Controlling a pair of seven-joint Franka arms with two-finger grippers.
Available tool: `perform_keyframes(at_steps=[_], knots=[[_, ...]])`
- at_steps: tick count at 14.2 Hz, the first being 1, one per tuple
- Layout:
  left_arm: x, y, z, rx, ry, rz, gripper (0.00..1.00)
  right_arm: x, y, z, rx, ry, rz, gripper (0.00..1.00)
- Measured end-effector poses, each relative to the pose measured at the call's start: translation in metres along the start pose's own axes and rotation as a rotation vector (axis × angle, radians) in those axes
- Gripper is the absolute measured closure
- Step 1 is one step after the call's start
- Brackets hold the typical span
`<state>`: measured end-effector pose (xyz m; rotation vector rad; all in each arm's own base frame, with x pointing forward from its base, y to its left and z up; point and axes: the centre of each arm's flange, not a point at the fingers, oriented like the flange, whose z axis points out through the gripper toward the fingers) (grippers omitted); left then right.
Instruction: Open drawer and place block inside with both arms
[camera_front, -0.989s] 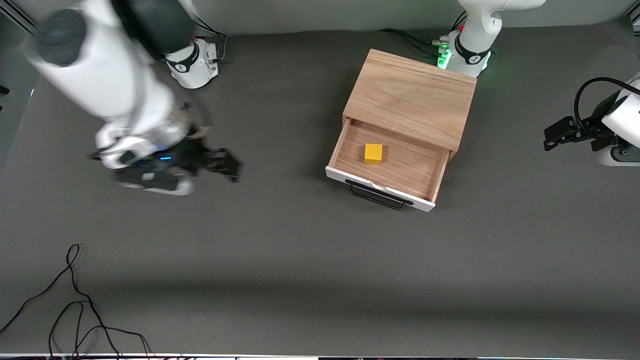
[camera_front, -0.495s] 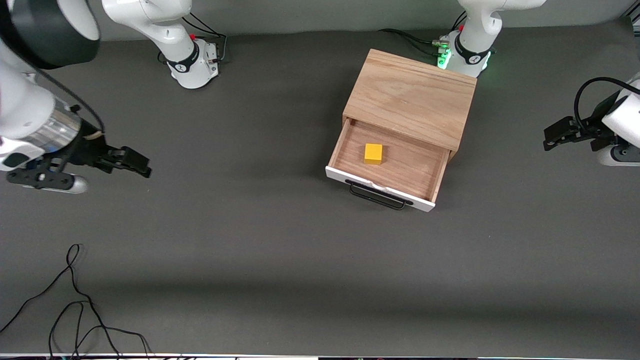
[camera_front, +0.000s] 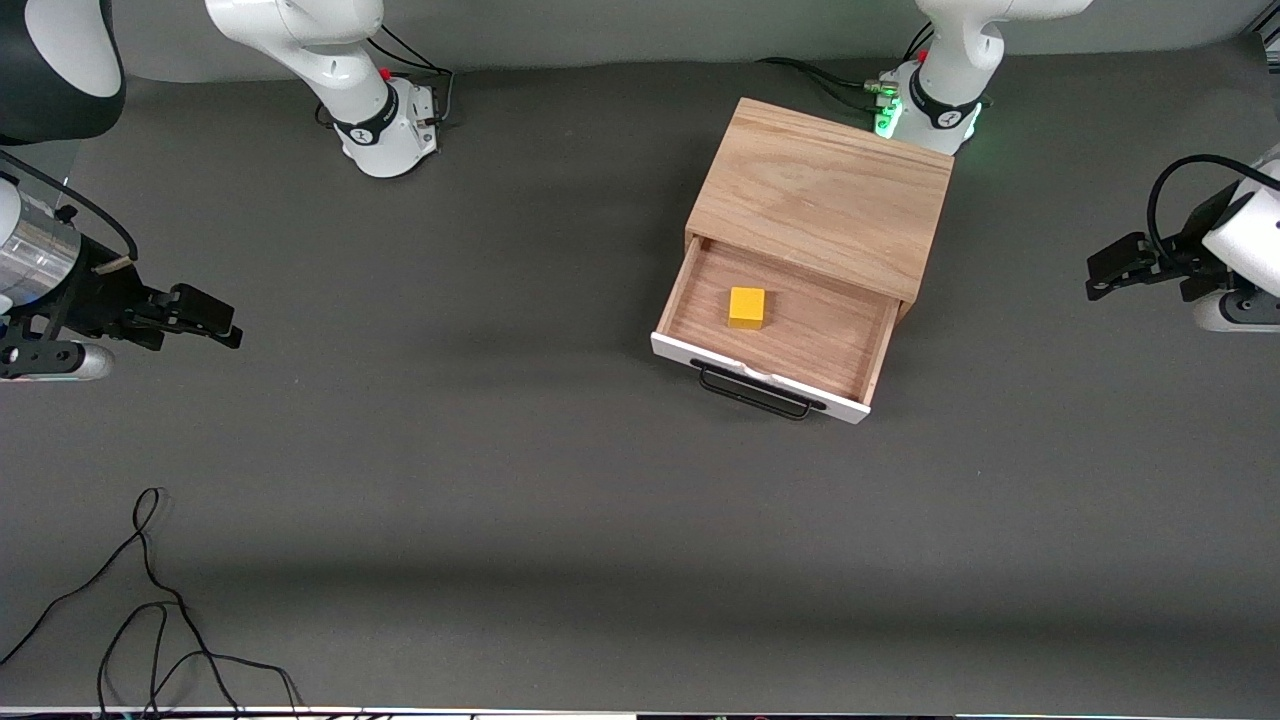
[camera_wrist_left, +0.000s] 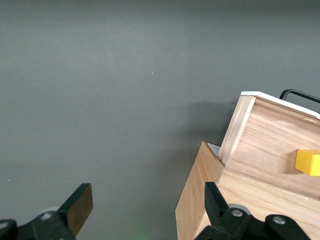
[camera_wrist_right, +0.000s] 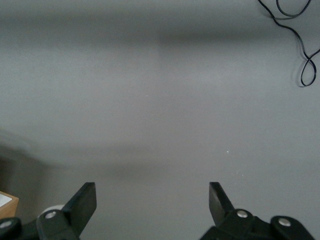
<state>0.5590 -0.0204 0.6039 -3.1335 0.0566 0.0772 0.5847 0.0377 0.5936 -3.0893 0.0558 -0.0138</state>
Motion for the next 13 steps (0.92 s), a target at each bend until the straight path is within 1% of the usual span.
perform_keyframes(at_steps=[3, 13], knots=[[-0.0001, 0.0000, 0.0008, 0.000, -0.002, 0.000, 0.00, -0.0036, 0.0018, -0.0023, -0.033, -0.020, -0.006, 0.00], [-0.0015, 0.0000, 0.0020, 0.000, -0.015, 0.000, 0.00, -0.0034, 0.0021, 0.0000, -0.034, -0.030, -0.006, 0.00]])
